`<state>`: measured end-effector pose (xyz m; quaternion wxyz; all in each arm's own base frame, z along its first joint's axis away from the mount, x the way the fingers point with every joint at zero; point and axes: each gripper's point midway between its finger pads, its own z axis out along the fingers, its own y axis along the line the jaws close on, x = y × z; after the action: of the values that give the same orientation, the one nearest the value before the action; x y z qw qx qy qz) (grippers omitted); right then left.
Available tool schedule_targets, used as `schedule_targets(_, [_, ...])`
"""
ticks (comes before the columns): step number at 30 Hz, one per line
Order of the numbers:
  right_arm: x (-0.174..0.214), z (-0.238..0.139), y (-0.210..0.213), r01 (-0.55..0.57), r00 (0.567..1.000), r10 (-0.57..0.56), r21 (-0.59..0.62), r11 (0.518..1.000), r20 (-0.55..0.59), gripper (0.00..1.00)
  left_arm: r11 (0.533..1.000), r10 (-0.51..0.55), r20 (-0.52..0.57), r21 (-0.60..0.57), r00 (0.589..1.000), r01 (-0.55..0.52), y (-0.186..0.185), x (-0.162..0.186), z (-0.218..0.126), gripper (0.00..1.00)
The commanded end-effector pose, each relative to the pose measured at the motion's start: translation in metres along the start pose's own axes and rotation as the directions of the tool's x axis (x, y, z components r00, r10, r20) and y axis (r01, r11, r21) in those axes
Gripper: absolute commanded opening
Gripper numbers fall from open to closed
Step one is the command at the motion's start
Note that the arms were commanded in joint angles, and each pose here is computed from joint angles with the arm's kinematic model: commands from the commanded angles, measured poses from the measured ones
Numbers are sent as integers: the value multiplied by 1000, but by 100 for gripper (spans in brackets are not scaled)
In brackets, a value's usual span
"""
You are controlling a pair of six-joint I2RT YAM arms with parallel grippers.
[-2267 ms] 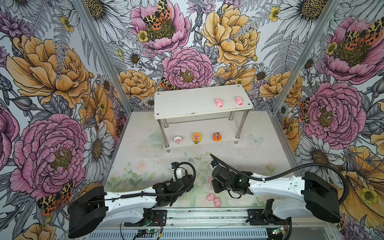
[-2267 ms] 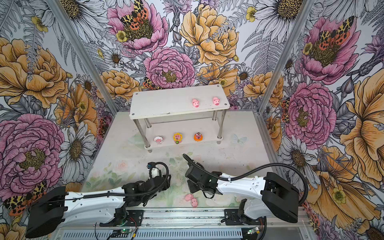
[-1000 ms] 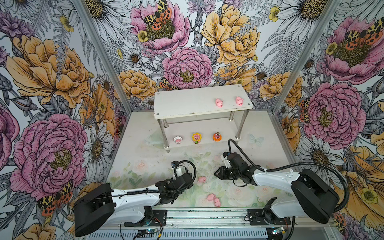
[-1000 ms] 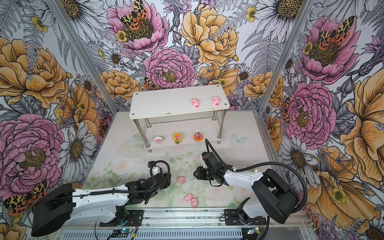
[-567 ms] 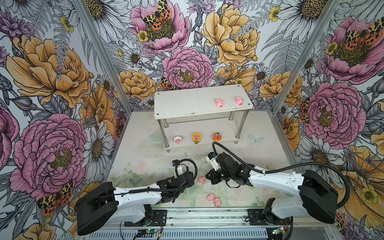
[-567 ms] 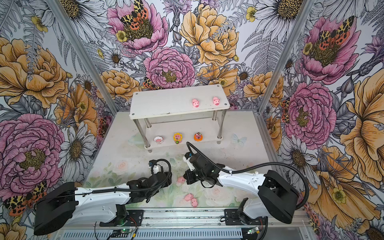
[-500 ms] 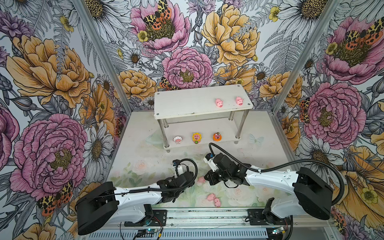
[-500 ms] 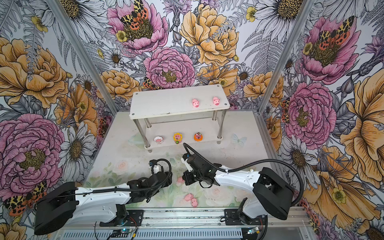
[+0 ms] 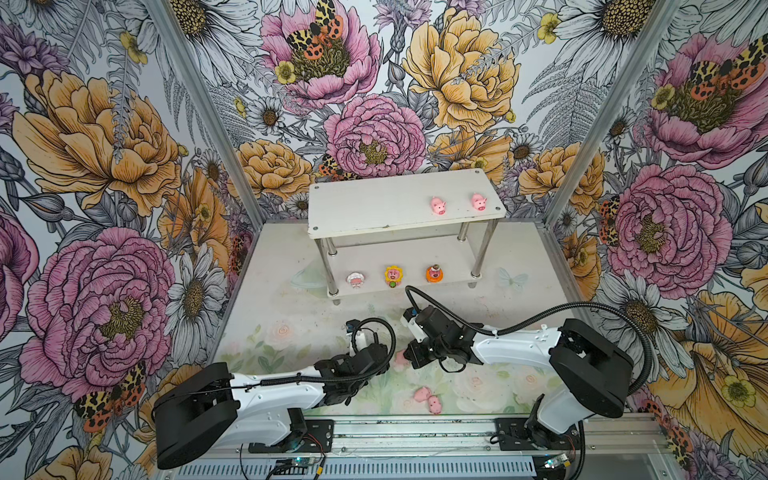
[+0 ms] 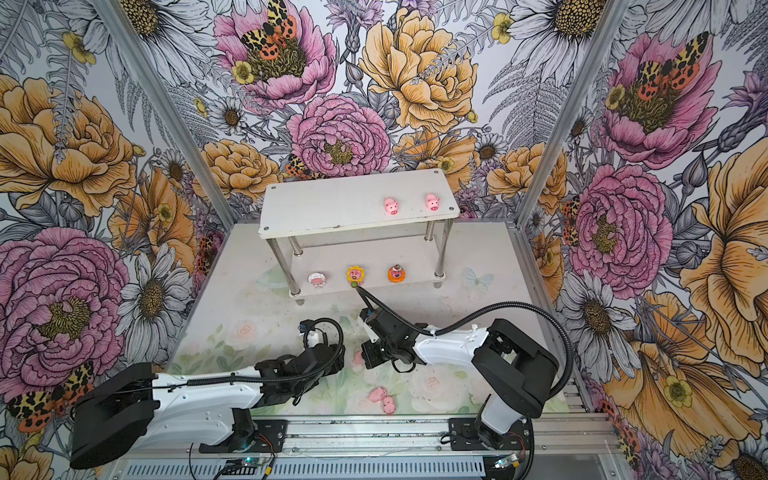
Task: Place and organize the plastic toys onto the shelf
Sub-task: 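Close the left gripper on the pink pig while the right gripper releases and draws back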
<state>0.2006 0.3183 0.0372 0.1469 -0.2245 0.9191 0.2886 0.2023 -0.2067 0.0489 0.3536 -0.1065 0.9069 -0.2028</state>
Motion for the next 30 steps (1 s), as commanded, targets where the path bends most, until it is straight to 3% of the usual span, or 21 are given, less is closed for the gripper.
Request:
schedule_targets(1, [-18, 6, -11, -37, 998, 37, 4, 999, 41, 0, 1000, -11, 1, 22, 1000, 11, -7, -3, 0, 65])
schedule_targets(8, [-36, 17, -28, -141, 988, 144, -56, 988, 55, 0, 1000, -10, -2, 22, 1000, 10, -7, -3, 0, 65])
schedule_targets(16, [-41, 14, -30, -131, 989, 133, -30, 991, 61, 0, 1000, -5, 1, 22, 1000, 5, -7, -5, -2, 65])
schedule_targets(21, [-18, 15, -31, -126, 992, 126, -5, 992, 31, 0, 1000, -8, 6, 20, 1000, 8, -5, -8, -2, 65])
schedule_targets(25, [13, 24, -11, -80, 997, 79, -5, 997, -21, 0, 1000, -12, 9, 23, 1000, 11, -6, -11, -3, 73])
schedule_targets(30, [37, 30, 3, -85, 996, 84, -19, 996, -43, 0, 1000, -9, 2, 26, 1000, 9, -8, -10, -3, 75])
